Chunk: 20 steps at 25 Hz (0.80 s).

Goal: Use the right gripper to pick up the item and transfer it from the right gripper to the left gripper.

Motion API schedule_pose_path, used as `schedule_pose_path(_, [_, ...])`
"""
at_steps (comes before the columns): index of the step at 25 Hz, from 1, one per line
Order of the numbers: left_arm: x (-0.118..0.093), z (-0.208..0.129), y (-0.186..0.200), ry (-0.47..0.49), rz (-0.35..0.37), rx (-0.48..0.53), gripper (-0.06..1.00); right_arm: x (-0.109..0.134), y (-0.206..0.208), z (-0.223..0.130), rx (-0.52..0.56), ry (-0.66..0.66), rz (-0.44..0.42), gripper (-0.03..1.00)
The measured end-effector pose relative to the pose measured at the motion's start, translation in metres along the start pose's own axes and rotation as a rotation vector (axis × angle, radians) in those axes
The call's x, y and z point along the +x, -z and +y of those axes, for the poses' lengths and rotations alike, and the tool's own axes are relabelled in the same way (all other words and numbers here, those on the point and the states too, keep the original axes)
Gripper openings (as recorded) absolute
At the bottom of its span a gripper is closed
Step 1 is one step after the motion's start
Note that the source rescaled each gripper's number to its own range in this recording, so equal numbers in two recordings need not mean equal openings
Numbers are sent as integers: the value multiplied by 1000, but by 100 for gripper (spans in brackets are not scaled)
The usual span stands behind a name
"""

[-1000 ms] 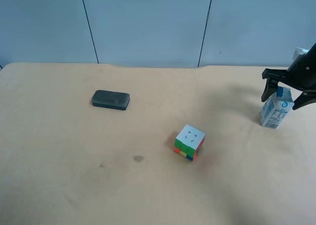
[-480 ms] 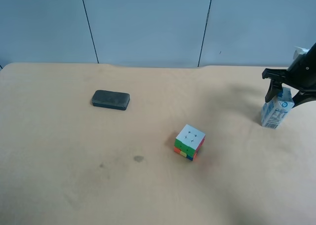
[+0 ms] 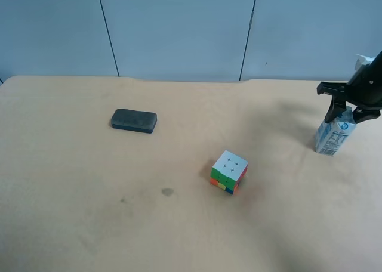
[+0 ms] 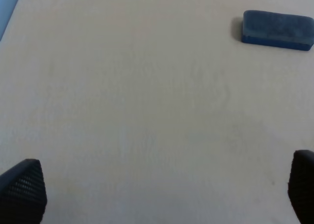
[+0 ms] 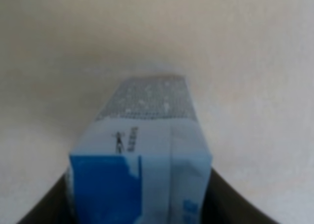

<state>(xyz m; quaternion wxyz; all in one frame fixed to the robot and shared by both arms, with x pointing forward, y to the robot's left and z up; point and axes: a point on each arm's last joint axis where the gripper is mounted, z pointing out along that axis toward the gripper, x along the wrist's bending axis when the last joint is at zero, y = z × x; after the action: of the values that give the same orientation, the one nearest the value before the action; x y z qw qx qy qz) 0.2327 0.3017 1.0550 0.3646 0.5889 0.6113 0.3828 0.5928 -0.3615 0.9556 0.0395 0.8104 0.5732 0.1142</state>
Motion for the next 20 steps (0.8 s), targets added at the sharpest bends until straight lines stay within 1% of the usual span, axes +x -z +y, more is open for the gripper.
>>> schedule_pose_path(12, [0, 0, 0, 0, 0, 0, 100, 0, 0, 0, 0, 9, -4, 1])
schedule_pose_path(20, [0, 0, 0, 0, 0, 0, 100, 0, 1, -3, 42, 12, -4, 1])
